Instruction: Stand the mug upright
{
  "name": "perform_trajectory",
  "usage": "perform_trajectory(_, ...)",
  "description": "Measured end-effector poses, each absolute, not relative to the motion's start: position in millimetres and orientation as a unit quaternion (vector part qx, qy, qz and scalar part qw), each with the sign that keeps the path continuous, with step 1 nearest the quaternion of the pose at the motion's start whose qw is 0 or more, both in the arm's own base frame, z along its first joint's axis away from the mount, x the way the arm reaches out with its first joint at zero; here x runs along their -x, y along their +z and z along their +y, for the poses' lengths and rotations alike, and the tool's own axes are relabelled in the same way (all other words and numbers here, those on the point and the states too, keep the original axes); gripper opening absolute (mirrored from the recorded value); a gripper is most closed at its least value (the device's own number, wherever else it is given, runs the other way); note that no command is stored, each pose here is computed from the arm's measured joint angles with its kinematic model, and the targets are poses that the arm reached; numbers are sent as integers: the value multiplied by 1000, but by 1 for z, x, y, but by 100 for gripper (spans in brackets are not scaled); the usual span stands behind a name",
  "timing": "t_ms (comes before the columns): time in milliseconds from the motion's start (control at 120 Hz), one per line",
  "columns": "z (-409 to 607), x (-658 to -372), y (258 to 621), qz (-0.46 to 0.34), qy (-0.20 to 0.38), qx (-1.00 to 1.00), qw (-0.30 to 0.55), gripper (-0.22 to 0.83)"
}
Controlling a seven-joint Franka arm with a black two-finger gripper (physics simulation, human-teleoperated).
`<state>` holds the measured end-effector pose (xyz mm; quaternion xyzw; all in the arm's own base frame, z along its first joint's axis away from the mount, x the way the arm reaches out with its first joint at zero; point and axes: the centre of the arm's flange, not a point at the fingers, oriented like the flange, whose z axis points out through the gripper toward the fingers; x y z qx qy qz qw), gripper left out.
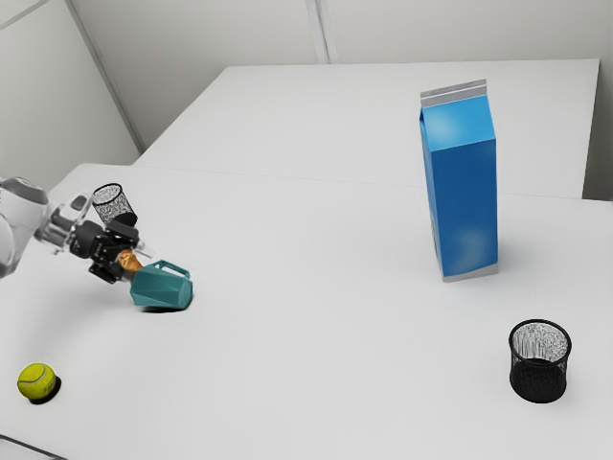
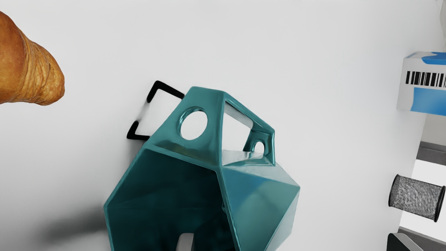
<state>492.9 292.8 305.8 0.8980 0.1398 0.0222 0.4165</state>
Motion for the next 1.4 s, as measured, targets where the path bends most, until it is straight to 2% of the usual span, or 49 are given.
perform_trajectory(133,287,-495,298,137,34,-895,423,61)
perform_trajectory(275,285,-495,295,132,41,-895,424,24)
perform_trajectory(333,285,-495,294,130,44,-895,424,12)
perform_trajectory(417,285,-495,295,125,48,-897,422,0)
perform_trajectory(517,282,-497,299,116,52,-898,421,-7)
perform_trajectory(658,275,-501,315,98,63,-900,421,-11)
perform_trajectory(900,237,-509,382,30,92,-911,400,-12)
perform_trajectory(1000,199,-522,412,-27,78,-933,351,-12)
perform_trajectory(1217,106,-553,462,-147,42,-971,183,-12)
perform_trajectory(1400,52,-566,470,-184,37,-978,91,-13)
